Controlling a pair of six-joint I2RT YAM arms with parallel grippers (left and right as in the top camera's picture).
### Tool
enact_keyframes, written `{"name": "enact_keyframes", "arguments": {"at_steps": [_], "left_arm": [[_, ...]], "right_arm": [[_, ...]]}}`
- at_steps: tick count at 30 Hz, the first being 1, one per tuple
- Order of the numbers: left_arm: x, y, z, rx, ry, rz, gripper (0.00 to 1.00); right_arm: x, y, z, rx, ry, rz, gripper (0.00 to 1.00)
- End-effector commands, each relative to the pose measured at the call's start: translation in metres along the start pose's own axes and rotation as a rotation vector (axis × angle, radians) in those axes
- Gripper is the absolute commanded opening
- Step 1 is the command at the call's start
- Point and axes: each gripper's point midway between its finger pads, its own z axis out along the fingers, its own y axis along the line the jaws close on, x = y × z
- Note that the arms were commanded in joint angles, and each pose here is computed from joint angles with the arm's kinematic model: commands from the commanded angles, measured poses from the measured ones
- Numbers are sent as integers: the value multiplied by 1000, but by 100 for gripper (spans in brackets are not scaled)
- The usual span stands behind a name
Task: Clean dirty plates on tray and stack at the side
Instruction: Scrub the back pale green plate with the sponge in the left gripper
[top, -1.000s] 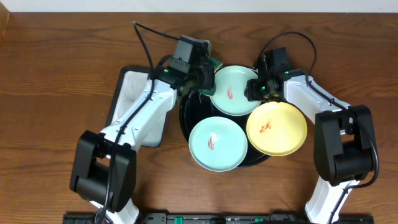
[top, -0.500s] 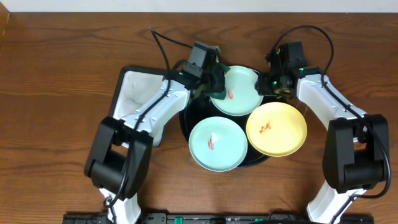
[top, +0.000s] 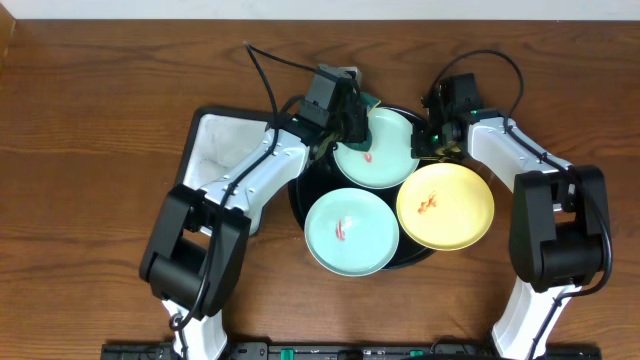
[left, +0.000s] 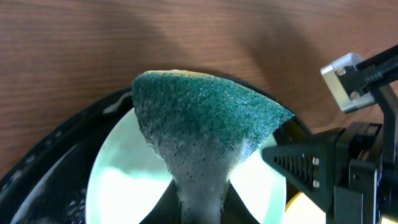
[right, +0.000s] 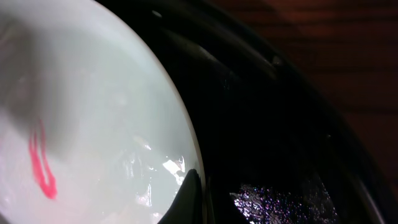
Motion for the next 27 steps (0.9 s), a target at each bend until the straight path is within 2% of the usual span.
{"name": "enact_keyframes", "arguments": {"at_steps": [1, 5, 9, 12, 16, 21, 24, 27], "left_arm": [[17, -2, 20, 2, 39, -12, 7], [41, 4, 49, -3, 91, -109, 7], [64, -4, 75, 84, 154, -200, 7], [80, 4, 83, 64, 202, -253, 7], [84, 41, 77, -72, 214, -211, 7], [66, 93, 53, -292, 204, -121, 8], [50, 101, 44, -363, 190, -40, 7], [46, 93, 46, -352, 173, -21, 8]], "right_arm": [[10, -3, 5, 20, 38, 13, 1], [13, -3, 5, 21, 49, 12, 1], [17, -2, 5, 23, 64, 10, 1], [19, -3, 5, 25, 73, 12, 1], [21, -3, 4, 27, 79, 13, 1], [21, -3, 4, 27, 82, 13, 1], [22, -3, 4, 27, 83, 14, 1], [22, -3, 4, 28, 86, 14, 1]]}}
